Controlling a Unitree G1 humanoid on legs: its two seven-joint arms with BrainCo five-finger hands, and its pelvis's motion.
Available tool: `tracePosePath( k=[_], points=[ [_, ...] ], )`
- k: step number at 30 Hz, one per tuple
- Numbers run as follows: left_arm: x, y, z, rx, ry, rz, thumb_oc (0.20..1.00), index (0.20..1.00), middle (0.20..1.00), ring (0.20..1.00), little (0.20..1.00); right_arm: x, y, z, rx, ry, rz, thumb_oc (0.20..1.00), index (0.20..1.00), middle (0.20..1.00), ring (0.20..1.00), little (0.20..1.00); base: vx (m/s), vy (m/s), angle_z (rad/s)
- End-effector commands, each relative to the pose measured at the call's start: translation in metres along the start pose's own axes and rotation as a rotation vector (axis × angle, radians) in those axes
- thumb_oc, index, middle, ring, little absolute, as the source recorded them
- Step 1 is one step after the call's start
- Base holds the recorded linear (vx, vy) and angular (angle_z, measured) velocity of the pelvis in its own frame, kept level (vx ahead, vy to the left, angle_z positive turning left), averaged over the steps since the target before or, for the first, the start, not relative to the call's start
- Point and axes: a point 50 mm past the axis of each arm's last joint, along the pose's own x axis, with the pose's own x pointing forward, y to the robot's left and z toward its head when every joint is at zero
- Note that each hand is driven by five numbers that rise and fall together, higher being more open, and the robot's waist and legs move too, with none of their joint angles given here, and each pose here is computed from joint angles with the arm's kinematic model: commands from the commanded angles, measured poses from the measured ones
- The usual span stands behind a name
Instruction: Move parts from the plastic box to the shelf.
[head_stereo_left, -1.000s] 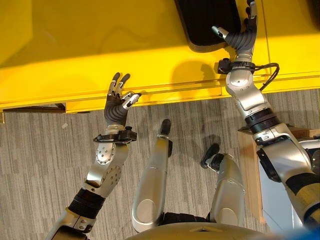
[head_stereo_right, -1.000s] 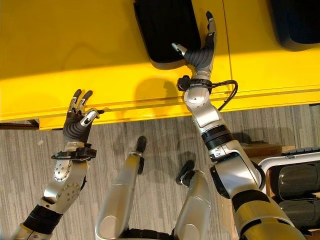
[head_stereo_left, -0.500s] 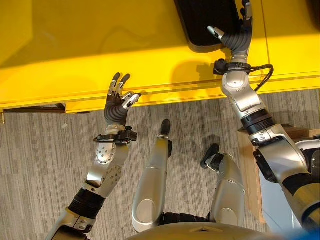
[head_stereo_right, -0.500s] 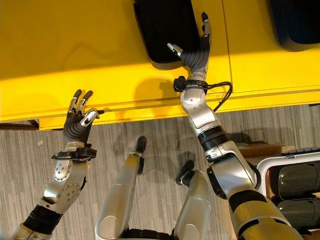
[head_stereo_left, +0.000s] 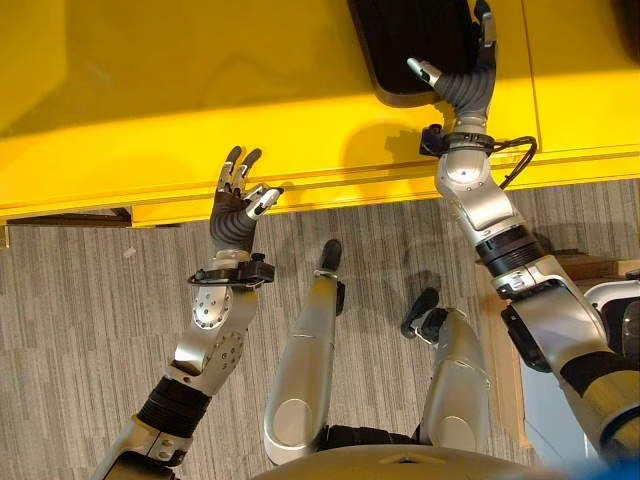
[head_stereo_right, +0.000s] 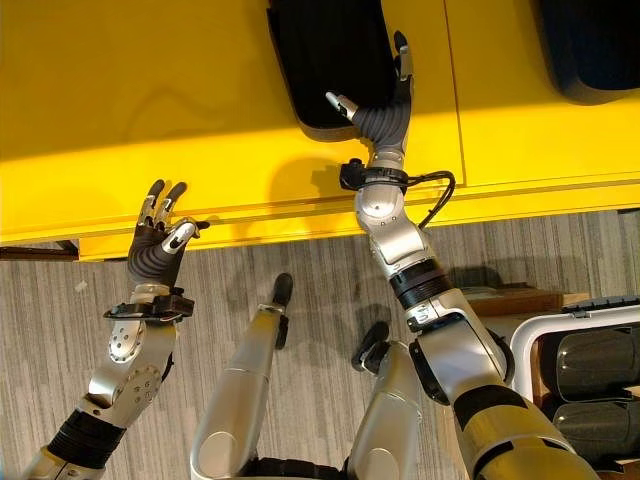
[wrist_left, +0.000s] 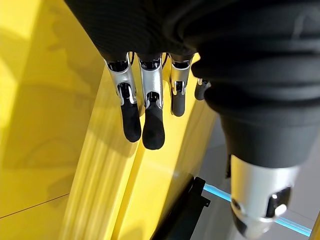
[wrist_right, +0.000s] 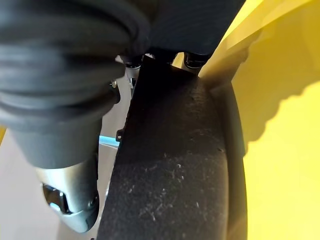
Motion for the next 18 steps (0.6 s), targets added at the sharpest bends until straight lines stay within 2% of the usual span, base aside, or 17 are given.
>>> tracePosePath(
  k=[1,18],
  points=[
    [-0.0116,-0.0081,-0.0144,-0.012,0.071,-0.023,1.000,1.000,1.000,1.000,1.000,-0.0224,0.0228,-0.0103,0.093,0.073,0.093,1.000,1.000,1.000,1.000,1.000,0.00,0.000,0.00],
    [-0.0118,-0.0070,-0.0144,-0.007,0.068,-0.015,1.000,1.000,1.000,1.000,1.000,-0.0276,0.0296,-0.0120,0.119,0.093,0.110,1.000,1.000,1.000,1.000,1.000,0.00,0.000,0.00]
  ],
)
